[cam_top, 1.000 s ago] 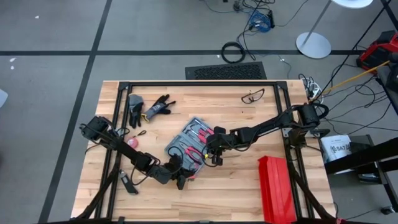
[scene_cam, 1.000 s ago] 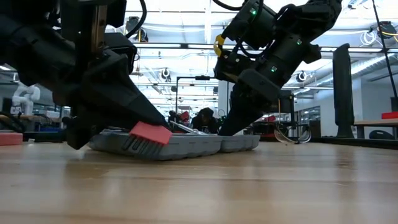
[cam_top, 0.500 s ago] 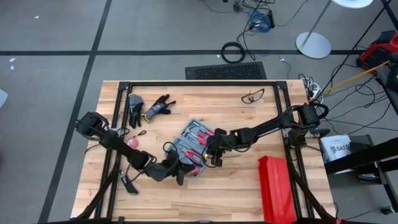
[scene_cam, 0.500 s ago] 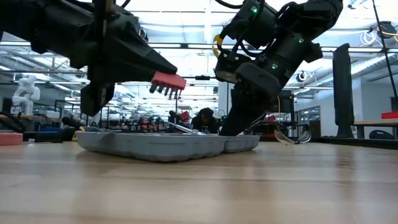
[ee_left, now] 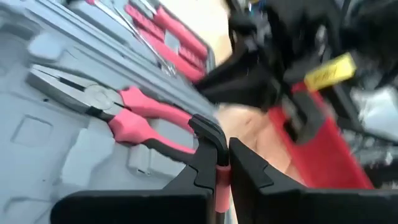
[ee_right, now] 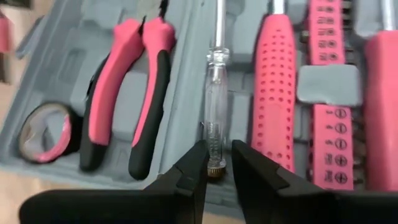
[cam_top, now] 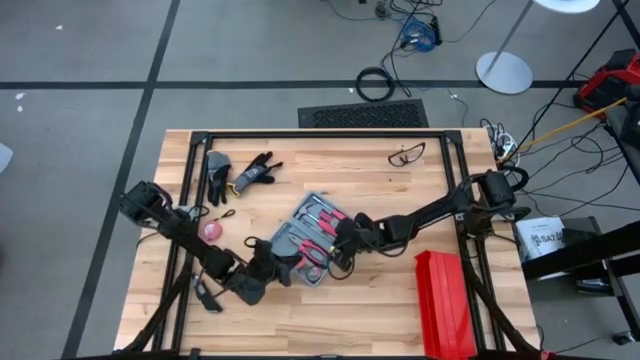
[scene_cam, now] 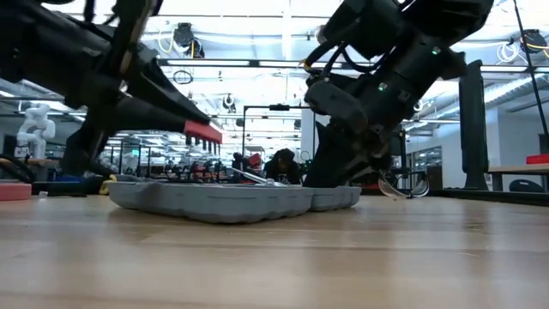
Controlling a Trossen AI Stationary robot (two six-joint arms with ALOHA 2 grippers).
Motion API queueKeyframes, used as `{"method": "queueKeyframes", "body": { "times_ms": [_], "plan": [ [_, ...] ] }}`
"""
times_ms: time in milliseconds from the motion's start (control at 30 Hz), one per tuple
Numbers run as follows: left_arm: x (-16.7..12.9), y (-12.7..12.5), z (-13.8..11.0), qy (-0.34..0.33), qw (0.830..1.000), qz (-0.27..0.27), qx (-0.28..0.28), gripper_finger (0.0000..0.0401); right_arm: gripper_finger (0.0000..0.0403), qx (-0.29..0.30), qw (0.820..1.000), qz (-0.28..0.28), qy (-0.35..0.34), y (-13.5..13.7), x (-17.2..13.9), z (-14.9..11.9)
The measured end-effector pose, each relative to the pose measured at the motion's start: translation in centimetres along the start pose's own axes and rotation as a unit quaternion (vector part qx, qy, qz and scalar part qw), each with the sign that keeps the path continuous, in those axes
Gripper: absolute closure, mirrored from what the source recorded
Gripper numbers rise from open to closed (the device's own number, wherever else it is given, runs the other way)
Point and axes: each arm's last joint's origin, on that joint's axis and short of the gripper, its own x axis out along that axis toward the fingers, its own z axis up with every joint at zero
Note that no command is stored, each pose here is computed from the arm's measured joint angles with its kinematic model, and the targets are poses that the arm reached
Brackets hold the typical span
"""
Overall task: Prefit tool cases
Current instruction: Put the red allen wrench into the gray prefit tools case
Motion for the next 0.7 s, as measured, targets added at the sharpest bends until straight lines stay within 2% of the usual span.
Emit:
{"method": "queueKeyframes", "body": {
  "times_ms": [100, 267, 433, 533, 700],
  "plan": [
    [-0.6, -0.1, -0.3, -0.03, 0.999, -0.004, -0.026, 0.038, 0.0332, 0.003, 0.999, -0.02, -0.044, 0.7, -0.1, -0.2],
    [-0.5, -0.3, -1.3, -0.067, 0.997, 0.01, -0.034, 0.038, 0.0332, -0.012, 0.996, 0.0, -0.083, 1.7, -0.4, 0.6],
    [0.3, -1.1, -2.6, -0.074, 0.996, 0.012, -0.049, 0.038, 0.0332, -0.019, 0.996, 0.002, -0.086, 1.9, -0.5, 0.9],
    [0.5, -1.0, -3.4, -0.091, 0.995, 0.022, -0.033, 0.038, 0.0332, -0.025, 0.996, 0.002, -0.087, 1.9, -0.5, 0.9],
    [-0.9, -1.5, -4.4, -0.173, 0.985, 0.0, -0.02, 0.038, 0.0332, -0.04, 0.995, -0.001, -0.094, 2.1, -0.6, 0.9]
  ]
}}
